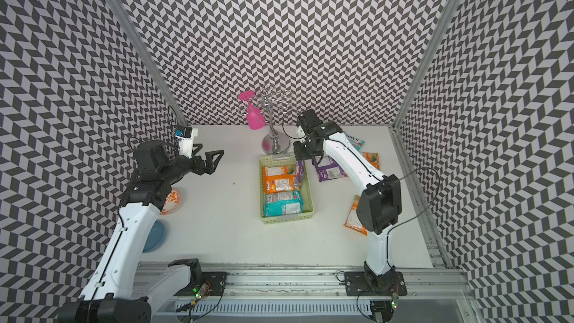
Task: Put the candies in the basket
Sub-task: Place the candy in the basket.
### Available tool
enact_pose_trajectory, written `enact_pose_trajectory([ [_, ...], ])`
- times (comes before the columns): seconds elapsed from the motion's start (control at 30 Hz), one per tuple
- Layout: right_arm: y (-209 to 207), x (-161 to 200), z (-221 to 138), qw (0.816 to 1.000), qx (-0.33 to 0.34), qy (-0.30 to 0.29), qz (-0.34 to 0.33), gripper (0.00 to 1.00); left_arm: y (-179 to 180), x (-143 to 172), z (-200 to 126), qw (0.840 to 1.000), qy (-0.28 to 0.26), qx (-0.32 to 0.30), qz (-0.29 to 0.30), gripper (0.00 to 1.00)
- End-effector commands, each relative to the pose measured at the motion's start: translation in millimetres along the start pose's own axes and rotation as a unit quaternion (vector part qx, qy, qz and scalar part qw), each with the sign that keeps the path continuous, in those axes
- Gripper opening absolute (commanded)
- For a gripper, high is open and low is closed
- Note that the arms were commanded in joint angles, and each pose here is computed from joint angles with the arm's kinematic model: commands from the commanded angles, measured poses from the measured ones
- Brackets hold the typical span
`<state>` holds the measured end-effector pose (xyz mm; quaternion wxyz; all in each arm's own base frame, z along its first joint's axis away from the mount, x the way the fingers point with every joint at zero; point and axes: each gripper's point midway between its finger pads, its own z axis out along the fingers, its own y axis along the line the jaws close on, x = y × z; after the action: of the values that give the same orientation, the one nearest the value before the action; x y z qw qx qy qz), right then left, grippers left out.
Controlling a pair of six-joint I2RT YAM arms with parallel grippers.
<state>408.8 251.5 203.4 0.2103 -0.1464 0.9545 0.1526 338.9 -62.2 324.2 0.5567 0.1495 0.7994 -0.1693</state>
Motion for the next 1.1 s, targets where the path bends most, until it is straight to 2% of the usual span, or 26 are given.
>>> enact_pose_trajectory([
  [0.0,13.5,-17.6,-1.5,0.999,-0.009,-0.035,-0.015,0.00,-0.7,-3.6,0.3,1.000,-0.014,0.005,0.001,0.99],
  [0.13,45.5,-6.7,32.7,0.999,-0.039,0.004,-0.031,0.00,0.6,-5.2,-1.9,1.000,-0.012,0.000,0.001,0.99],
  [0.27,83.1,-8.2,50.8,0.997,-0.058,0.006,-0.052,0.00,0.0,-4.6,-1.8,1.000,-0.014,0.002,0.002,0.99],
  [0.33,95.7,-6.7,58.1,0.996,-0.068,0.011,-0.053,0.10,0.3,-5.5,-2.5,1.000,-0.013,0.000,0.002,0.99],
  [0.4,103.2,-3.9,65.2,0.996,-0.076,0.016,-0.051,0.25,0.7,-5.4,-2.9,1.000,-0.013,-0.002,0.004,0.99],
  [0.47,106.1,-3.3,65.7,0.995,-0.079,0.017,-0.053,0.30,0.1,-3.1,-1.2,1.000,-0.013,0.002,0.002,0.99],
  [0.57,101.4,-8.0,53.3,0.996,-0.067,0.003,-0.051,0.35,0.7,-4.1,-1.6,1.000,-0.011,-0.001,0.002,0.99],
  [0.73,79.6,-10.8,36.2,0.998,-0.042,-0.016,-0.039,0.35,0.4,-1.5,0.5,1.000,-0.013,0.004,-0.001,0.99],
  [0.93,47.2,7.9,41.7,1.000,-0.020,-0.017,-0.008,0.36,1.0,0.6,0.8,1.000,-0.011,0.003,0.000,0.99],
  [1.07,55.8,25.4,60.4,0.999,-0.048,0.004,0.009,0.40,0.6,-2.2,-0.5,1.000,-0.013,0.003,0.000,0.99],
])
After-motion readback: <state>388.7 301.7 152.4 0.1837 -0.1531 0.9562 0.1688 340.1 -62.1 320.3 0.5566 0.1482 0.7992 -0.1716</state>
